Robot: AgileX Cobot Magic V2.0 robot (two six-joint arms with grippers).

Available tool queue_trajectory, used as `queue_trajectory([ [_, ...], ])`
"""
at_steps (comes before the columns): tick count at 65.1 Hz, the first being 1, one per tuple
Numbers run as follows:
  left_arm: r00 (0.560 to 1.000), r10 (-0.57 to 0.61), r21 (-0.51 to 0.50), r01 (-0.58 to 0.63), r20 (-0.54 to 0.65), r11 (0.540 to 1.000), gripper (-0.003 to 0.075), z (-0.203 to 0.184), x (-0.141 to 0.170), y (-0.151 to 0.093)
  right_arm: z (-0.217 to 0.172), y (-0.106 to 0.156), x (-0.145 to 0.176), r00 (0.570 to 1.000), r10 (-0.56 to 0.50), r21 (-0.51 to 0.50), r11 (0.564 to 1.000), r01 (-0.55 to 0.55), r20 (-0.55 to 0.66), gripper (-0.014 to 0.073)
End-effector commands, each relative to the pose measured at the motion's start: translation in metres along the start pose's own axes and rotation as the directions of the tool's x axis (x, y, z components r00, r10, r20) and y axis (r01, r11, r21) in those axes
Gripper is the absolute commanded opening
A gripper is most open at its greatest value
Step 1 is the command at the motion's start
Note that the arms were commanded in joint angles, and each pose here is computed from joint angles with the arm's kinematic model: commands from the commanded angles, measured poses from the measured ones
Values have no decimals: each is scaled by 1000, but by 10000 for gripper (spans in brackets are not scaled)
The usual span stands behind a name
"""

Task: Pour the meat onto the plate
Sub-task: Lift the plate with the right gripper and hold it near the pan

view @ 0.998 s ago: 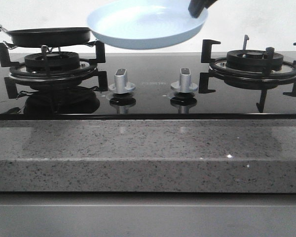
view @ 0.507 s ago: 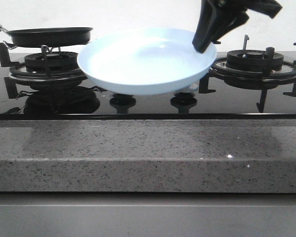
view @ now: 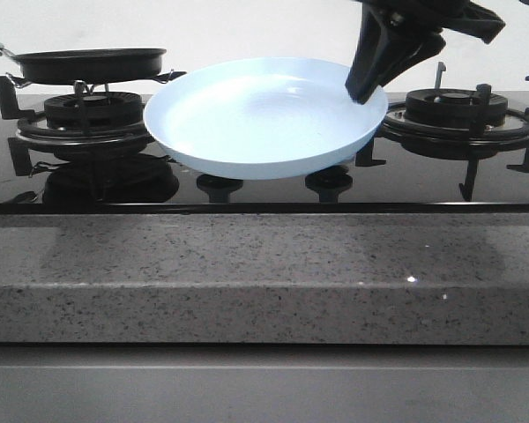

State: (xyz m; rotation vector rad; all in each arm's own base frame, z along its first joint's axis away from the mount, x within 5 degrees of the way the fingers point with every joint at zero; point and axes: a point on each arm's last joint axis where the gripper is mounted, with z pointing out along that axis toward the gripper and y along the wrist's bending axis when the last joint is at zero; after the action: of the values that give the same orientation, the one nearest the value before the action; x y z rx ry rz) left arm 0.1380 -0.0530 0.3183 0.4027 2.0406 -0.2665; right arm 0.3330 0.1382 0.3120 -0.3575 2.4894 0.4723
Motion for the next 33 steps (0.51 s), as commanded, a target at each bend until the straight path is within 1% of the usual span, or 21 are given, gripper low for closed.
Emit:
queue_trajectory([
  [1, 994, -33, -6, 34, 108, 999, 483, -6, -19, 1, -27, 8, -13, 992, -6, -22, 1000, 9, 127, -69],
  [9, 997, -54, -32, 56, 57, 998, 541, -4, -25, 6, -27, 8, -13, 992, -6, -22, 1000, 9, 126, -69],
  [15, 996, -85, -80, 86, 9, 993, 582, -2, -35, 17, -27, 8, -13, 992, -6, -22, 1000, 9, 126, -69],
  [20, 991, -125, -125, 120, -37, 985, 589, 1, -42, 29, -27, 8, -13, 992, -6, -22, 1000, 9, 126, -69],
  [26, 973, -215, -184, 197, -83, 963, 589, 8, -50, 48, -27, 8, -13, 992, -6, -22, 1000, 9, 126, -69],
  [33, 945, -318, -235, 294, -71, 926, 588, 10, -59, 70, -27, 8, -13, 992, -6, -22, 1000, 9, 126, -69],
])
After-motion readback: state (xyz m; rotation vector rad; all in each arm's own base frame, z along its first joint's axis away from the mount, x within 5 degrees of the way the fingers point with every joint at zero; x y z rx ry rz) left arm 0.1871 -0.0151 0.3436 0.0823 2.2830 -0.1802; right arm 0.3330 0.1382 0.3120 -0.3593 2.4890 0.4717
